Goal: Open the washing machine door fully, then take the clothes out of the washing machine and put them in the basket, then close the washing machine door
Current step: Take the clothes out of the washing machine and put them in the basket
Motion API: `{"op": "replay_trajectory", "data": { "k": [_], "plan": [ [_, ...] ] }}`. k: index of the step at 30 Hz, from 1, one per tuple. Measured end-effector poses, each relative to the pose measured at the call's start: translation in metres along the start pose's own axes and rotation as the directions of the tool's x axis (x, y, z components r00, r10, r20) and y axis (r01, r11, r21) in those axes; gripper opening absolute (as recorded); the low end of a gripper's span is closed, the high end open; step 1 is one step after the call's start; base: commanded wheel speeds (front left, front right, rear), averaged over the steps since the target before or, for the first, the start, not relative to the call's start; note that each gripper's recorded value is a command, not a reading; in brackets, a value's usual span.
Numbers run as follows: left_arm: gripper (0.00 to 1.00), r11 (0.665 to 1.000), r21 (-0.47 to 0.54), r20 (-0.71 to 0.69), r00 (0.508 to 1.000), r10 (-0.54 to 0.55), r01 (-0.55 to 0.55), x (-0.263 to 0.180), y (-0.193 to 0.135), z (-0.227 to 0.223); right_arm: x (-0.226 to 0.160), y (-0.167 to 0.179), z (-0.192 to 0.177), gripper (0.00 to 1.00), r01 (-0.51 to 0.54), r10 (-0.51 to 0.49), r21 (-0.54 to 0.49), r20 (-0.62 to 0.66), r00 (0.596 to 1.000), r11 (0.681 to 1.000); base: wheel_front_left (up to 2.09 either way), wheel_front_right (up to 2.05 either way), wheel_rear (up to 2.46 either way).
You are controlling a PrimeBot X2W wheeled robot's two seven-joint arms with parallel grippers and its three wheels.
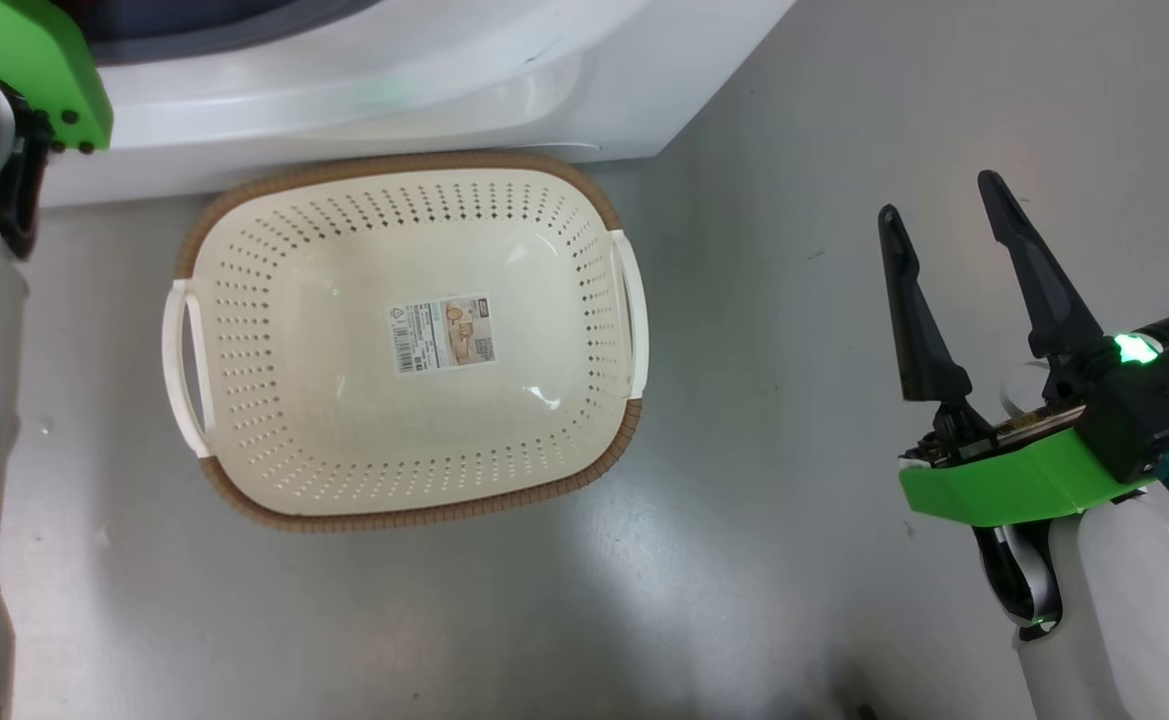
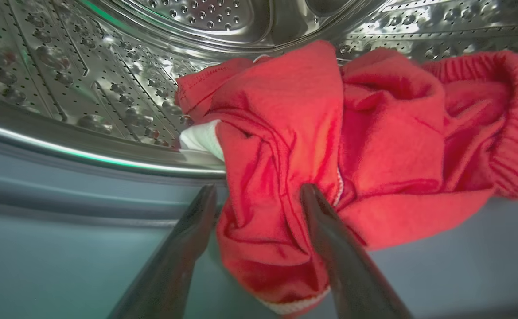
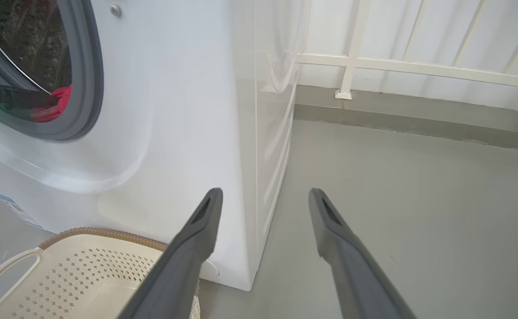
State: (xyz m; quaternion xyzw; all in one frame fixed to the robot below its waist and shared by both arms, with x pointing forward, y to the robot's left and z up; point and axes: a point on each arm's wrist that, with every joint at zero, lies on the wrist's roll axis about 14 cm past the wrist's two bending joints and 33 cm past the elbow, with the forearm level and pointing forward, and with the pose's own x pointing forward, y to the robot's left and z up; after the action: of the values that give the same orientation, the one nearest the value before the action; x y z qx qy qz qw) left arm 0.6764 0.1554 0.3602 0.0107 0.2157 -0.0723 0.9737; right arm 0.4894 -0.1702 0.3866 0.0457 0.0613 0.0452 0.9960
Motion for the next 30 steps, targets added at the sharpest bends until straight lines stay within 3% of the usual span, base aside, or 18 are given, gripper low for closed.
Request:
{"op": "replay_trajectory", "data": {
  "k": [8,9,10,18,30],
  "plan": [
    [1.00,0.999,0.044,-0.068,0.998,0.014,-0.011,0.005,0.001,-0.012,-0.004,-0.005,-0.001,1.00,0.015,-0.015,0.017,-0.006,1.000,1.000,0.00,0.00,0.00],
    [0.64,0.999,0.047,-0.069,0.998,0.013,-0.010,0.005,0.000,-0.012,-0.004,-0.005,-0.001,1.00,0.018,-0.018,0.021,-0.006,1.000,1.000,0.00,0.00,0.00],
    [0.02,0.999,0.051,-0.071,0.997,0.013,-0.009,0.006,0.000,-0.012,-0.004,-0.006,-0.001,1.00,0.019,-0.019,0.024,-0.006,1.000,1.000,0.00,0.00,0.00],
    [0.00,0.996,0.083,-0.073,0.997,-0.001,0.007,0.002,-0.001,-0.011,-0.004,-0.004,0.002,1.00,0.017,-0.017,0.028,-0.001,1.000,0.999,0.00,0.00,0.00],
    [0.00,0.990,0.137,0.057,0.998,-0.019,0.011,-0.004,-0.001,0.020,-0.004,-0.001,0.005,1.00,0.008,-0.008,0.034,0.006,1.000,0.999,0.00,0.00,0.00]
  ]
}}
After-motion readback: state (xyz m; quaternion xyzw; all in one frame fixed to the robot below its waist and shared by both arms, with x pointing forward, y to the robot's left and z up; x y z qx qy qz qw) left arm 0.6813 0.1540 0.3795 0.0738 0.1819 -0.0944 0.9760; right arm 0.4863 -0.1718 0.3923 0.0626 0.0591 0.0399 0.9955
